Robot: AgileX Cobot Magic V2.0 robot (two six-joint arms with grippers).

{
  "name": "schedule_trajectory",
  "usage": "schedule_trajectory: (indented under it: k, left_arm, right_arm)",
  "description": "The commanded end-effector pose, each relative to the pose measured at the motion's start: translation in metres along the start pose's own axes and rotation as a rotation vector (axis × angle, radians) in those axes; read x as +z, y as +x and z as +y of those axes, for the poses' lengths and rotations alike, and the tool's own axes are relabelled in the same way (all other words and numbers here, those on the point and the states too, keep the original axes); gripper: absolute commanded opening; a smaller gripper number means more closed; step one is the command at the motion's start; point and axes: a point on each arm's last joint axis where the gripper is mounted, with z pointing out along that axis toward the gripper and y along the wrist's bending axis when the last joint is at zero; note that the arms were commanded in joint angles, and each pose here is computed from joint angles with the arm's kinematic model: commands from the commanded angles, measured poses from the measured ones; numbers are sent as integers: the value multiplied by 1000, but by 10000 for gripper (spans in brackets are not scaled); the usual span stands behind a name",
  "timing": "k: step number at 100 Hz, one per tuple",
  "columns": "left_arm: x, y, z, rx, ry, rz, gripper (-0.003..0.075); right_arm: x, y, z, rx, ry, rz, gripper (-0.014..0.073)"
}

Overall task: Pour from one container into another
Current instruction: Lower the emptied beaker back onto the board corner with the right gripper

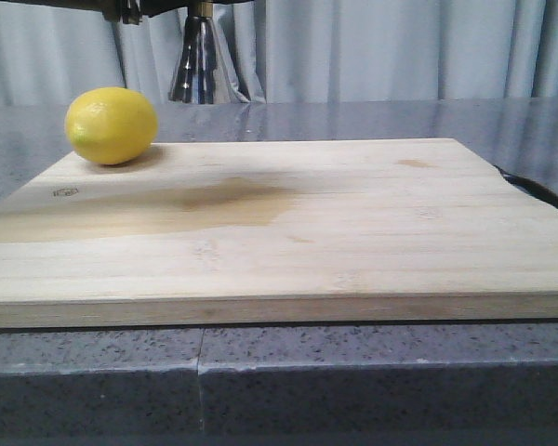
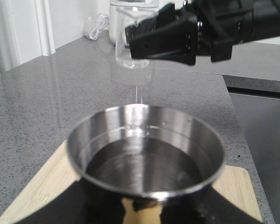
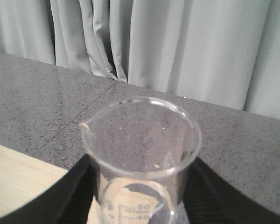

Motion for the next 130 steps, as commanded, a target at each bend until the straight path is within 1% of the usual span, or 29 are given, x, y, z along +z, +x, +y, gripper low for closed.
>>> schedule_trajectory:
  k: [1,21,35,51,63,75,93,107,130]
  left_arm:
    - [-2,-31,-7,34,14,-128,239]
    - [-2,-31,-7,34,14,-128,239]
    - [-2,-31,-7,34,14,-128,239]
    - [-2,-31,-7,34,14,-128,239]
    - [-2,-31,-7,34,14,-128,239]
    - [-2,-31,-7,34,14,-128,239]
    - [-2,-31,-7,34,14,-128,239]
    - [-2,-31,-7,34,14,-128,239]
    - [-2,-31,-7,34,14,-128,239]
  right_arm:
    - [0,-7,0,8,-57,-106,309]
    - [14,14,9,-32,-202,-126,309]
    - [26,26,11,-42,-243,-119,309]
    - [39,41,11,-40,-261,-91,309]
    - [47,50,11,-26,-275,-98,309]
    - [53,59,11,-33,-280,-83,309]
    - [60,72,11,-77,-286,-54,309]
    - [63,78,11,-71,-286,-40,309]
    - [64,78,9,-47,-258,-39,315]
